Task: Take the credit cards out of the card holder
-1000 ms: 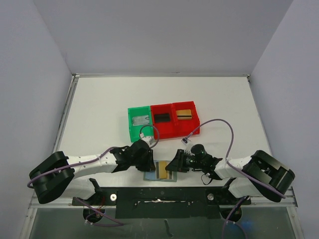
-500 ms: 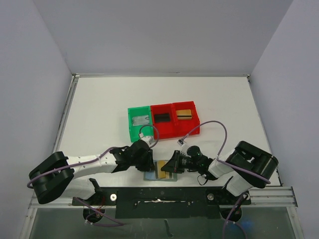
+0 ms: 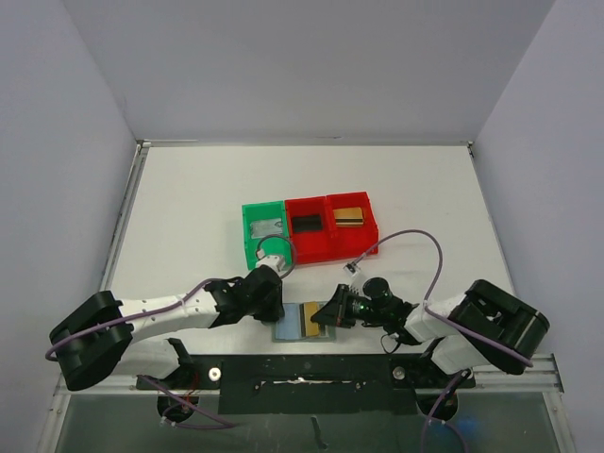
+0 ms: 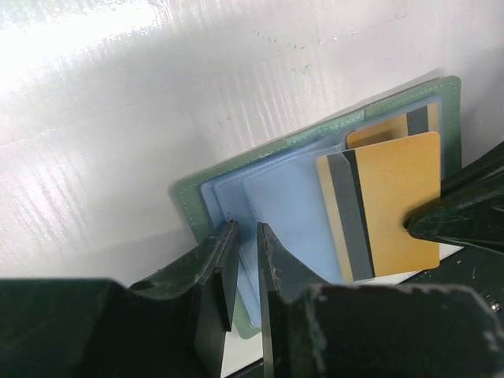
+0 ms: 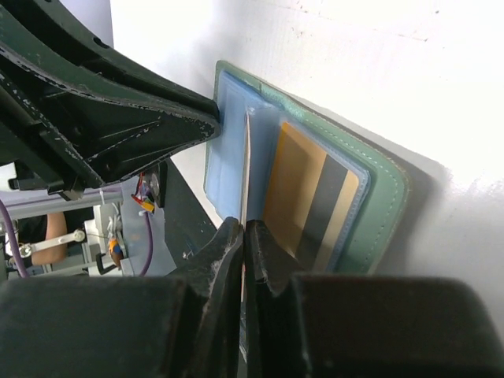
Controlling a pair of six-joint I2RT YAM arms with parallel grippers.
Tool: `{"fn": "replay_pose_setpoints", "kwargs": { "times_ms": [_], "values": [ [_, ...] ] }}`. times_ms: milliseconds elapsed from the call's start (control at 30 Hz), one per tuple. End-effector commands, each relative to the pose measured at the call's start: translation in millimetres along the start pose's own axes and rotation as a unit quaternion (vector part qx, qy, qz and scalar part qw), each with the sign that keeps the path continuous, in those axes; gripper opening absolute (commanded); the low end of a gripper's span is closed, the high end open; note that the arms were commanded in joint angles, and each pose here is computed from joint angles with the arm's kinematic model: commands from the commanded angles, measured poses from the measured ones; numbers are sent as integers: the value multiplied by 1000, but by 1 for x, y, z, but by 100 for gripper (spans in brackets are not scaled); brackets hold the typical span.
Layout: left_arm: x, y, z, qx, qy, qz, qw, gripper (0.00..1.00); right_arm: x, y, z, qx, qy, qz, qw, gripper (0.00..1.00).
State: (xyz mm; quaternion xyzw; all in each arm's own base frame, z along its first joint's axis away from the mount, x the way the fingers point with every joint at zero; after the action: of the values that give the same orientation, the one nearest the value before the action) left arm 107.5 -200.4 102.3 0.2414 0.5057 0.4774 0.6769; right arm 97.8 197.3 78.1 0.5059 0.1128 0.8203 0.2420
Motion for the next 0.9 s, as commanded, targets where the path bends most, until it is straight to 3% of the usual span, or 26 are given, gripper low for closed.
{"fn": "replay_pose_setpoints", "kwargs": {
  "times_ms": [0, 267, 500, 700, 867],
  "values": [
    [1, 4, 4, -16, -10, 17, 1000, 16, 2, 3, 6, -6, 37, -5, 999, 0],
    [-26, 25, 18, -59, 33, -80, 994, 27, 9, 7, 19, -21, 61, -11, 998, 0],
    [-54, 30, 19, -40, 58, -229, 971, 35, -1, 1, 19, -1, 52, -55, 997, 0],
    [-45, 5, 6, 9, 58, -167, 984, 13, -3, -1, 18, -27, 33, -56, 998, 4],
    [-25, -9, -5, 29, 38, -102, 994, 6, -4, -2, 18, -26, 32, -52, 998, 11]
  ]
}}
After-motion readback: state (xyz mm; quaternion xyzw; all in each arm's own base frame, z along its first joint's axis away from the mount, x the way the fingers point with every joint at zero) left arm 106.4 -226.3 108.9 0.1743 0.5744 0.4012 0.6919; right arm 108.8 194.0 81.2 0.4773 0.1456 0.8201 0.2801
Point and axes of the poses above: each gripper's point midway between its finger pads, its own y axis back along the fingers, its own x axis along the line the jaws close on, z = x × y, the point moved 10 cm from there along y, back along the fingers, and after that the axes turned 14 degrees about y, right-handed, at the moved point
